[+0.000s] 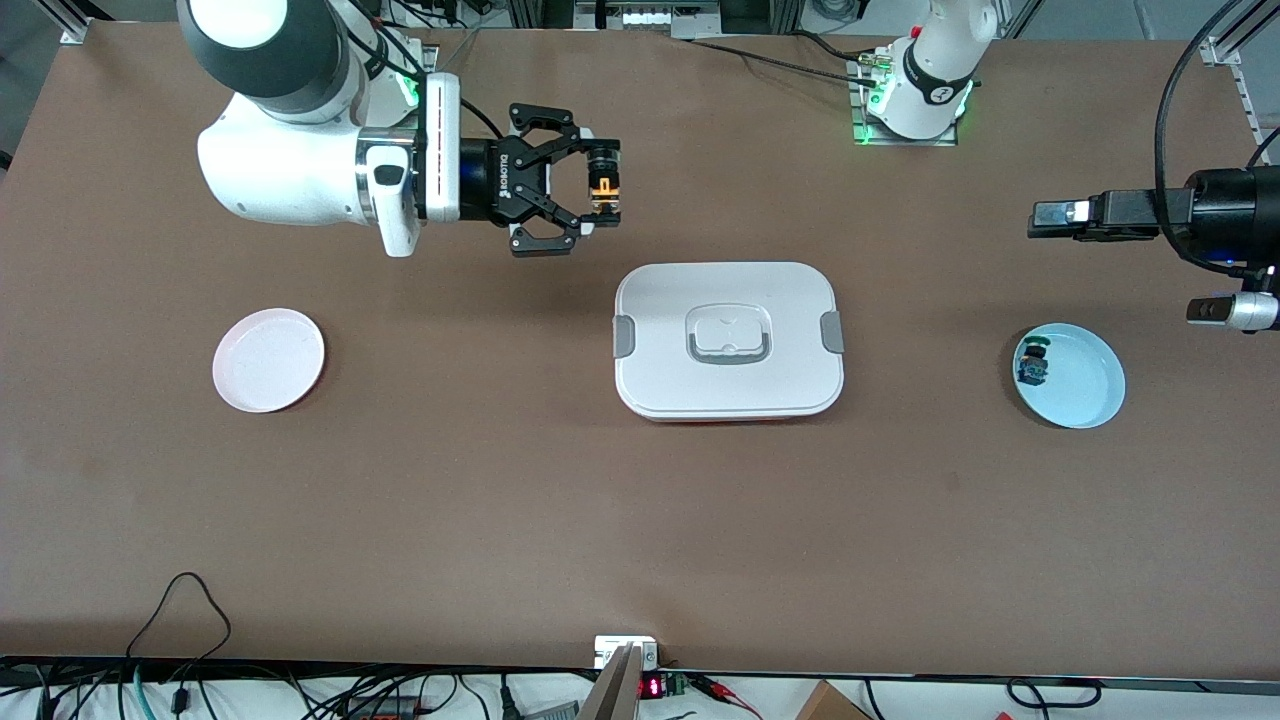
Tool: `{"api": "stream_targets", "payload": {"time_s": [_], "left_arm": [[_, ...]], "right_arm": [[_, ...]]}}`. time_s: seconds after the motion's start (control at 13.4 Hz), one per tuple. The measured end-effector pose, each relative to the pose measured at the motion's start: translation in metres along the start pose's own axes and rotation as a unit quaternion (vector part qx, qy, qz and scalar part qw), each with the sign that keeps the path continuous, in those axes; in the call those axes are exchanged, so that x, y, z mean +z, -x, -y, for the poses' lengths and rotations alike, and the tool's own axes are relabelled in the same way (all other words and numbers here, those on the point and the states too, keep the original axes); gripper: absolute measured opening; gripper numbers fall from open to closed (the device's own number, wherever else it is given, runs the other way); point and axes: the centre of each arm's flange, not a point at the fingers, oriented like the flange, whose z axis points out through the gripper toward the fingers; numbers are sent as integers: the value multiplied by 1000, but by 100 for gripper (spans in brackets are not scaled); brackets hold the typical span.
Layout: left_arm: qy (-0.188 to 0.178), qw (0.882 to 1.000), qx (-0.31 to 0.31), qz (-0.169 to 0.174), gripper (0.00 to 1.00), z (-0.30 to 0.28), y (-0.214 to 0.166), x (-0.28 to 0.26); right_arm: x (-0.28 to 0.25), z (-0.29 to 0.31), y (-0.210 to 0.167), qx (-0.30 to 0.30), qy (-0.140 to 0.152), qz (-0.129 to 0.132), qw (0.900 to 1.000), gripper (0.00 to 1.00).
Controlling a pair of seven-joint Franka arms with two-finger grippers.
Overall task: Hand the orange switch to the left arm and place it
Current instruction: 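Raise the switch with the right gripper while the left gripper approaches it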
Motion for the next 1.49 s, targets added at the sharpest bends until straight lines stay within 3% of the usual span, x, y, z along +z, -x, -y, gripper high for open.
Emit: {"api": "stream_targets", "payload": {"time_s": [0.22,0.67,0.82,1.12,1.49], "left_arm": [[56,998,0,-1,100,-4,-10,14],[120,993,6,8,100,-43,-25,108],[132,991,1,1,100,-61,-25,146],[127,991,-34,20,100,-89,-9,208],[108,992,-63,18,100,-46,-5,244]], "right_arm": [[19,7,-2,5,26,-42,999,72],[49,23,2,45,39,-85,995,72],[61,30,5,54,38,-87,994,72],[83,45,10,66,26,-90,993,72],[93,54,10,34,32,-64,997,72]]}}
